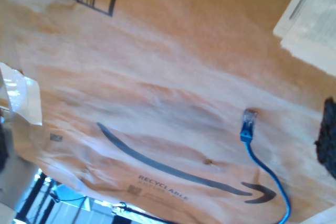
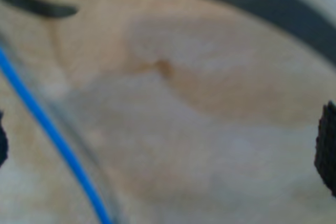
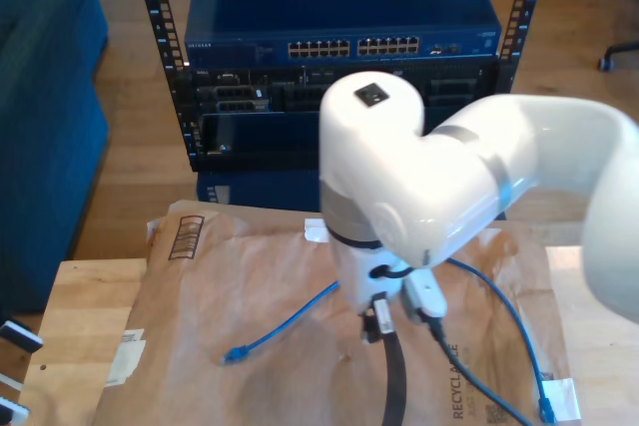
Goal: Grab the cable and plug it in
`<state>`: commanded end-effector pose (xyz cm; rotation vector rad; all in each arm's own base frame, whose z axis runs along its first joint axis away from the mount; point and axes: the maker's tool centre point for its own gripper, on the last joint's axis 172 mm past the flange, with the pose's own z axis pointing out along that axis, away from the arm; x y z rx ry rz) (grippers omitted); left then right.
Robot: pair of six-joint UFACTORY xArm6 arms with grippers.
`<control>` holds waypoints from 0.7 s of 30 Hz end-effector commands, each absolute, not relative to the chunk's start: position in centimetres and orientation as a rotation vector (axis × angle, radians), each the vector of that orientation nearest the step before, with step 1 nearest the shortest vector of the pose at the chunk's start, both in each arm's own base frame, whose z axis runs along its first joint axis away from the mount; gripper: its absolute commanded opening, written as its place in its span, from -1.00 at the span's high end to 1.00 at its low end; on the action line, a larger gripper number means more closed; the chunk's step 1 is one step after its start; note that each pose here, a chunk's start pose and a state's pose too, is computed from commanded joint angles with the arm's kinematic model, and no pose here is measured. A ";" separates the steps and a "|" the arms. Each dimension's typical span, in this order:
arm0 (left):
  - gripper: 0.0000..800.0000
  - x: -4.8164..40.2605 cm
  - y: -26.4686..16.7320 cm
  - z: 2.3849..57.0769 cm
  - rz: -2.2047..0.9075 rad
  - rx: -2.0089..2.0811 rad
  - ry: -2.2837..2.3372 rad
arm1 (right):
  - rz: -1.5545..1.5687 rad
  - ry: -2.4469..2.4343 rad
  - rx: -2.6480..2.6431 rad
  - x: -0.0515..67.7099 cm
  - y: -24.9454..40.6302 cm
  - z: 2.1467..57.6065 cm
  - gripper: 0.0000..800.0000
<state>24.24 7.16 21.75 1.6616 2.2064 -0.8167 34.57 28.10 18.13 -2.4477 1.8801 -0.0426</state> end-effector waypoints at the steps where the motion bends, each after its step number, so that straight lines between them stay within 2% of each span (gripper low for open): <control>1: -1.00 24.5 6.7 21.8 -0.820 1.668 2.200 | -0.043 1.857 -2.461 34.6 29.1 18.0 -0.98; 8: -1.00 25.8 2.6 21.5 -0.868 1.788 2.161 | -0.033 1.796 -2.542 35.2 33.5 14.8 -0.98; 21: -1.00 27.5 0.4 17.1 -0.771 1.818 2.237 | -0.045 1.690 -2.573 34.8 36.5 9.1 -0.94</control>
